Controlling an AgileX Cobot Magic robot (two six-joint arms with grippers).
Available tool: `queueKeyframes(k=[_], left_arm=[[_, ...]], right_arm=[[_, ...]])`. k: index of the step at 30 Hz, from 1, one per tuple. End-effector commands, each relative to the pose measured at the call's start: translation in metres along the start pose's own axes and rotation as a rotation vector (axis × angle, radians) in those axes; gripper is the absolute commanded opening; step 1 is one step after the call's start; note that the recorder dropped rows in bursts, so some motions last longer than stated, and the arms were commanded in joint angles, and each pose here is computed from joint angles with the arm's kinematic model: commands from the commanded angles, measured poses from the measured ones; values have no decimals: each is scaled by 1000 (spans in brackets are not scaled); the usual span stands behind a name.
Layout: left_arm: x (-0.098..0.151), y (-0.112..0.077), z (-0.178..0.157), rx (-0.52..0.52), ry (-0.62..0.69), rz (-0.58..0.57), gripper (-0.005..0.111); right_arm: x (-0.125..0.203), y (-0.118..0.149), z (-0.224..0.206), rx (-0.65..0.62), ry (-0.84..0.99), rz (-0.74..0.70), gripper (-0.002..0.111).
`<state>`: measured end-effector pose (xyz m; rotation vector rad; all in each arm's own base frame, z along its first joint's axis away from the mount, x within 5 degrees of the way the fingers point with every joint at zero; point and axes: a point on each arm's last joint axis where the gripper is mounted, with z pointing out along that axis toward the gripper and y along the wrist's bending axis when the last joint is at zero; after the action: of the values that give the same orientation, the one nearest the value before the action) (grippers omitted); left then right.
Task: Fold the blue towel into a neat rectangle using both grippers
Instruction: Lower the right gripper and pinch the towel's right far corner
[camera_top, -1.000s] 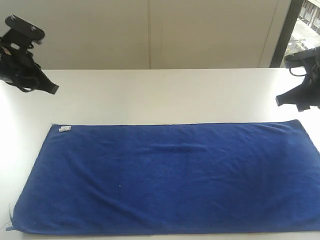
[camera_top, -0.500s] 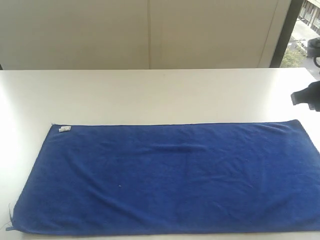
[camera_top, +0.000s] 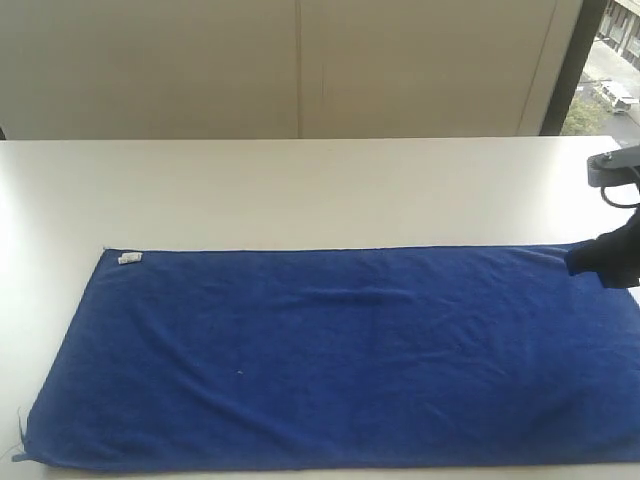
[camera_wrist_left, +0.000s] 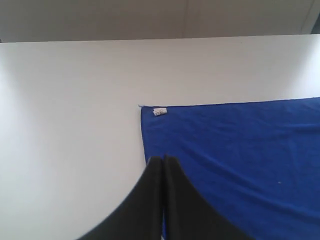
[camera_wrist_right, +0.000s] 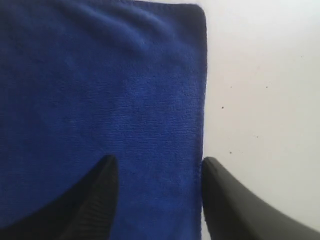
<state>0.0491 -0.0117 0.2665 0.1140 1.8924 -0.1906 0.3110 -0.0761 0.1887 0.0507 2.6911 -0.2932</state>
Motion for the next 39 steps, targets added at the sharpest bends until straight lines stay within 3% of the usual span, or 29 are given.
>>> queueKeyframes(k=[1,8,14,24,26,31,34,37,39], left_arm=[[0,-1,-1,14,-20,-36,0],[-2,-1,-1,16,-38,-39,0],[-2,-2,-1,19,-42,-44,0],[-2,-2,-1,19,-42,-44,0],[-2,-2,-1,19,-42,-44,0],[-2,-2,-1,19,-42,-44,0],[-1,-2,0,20,-38,-46,0],[-1,-1,2,19,-29,-47,0],[-1,-1,3,18,-24,-47,0]], right_arm=[[-6,-9,26,-3,121,-39,49],[-1,-29,51,-39,176,-6,49],[11,-49,63,-166,171,117,49],[19,-48,77,-228,203,113,40],[21,-47,78,-237,219,113,35],[21,-47,78,-236,222,116,6],[22,-52,78,-184,234,102,0],[17,-65,75,-71,262,131,0],[10,-68,71,-69,258,135,0]])
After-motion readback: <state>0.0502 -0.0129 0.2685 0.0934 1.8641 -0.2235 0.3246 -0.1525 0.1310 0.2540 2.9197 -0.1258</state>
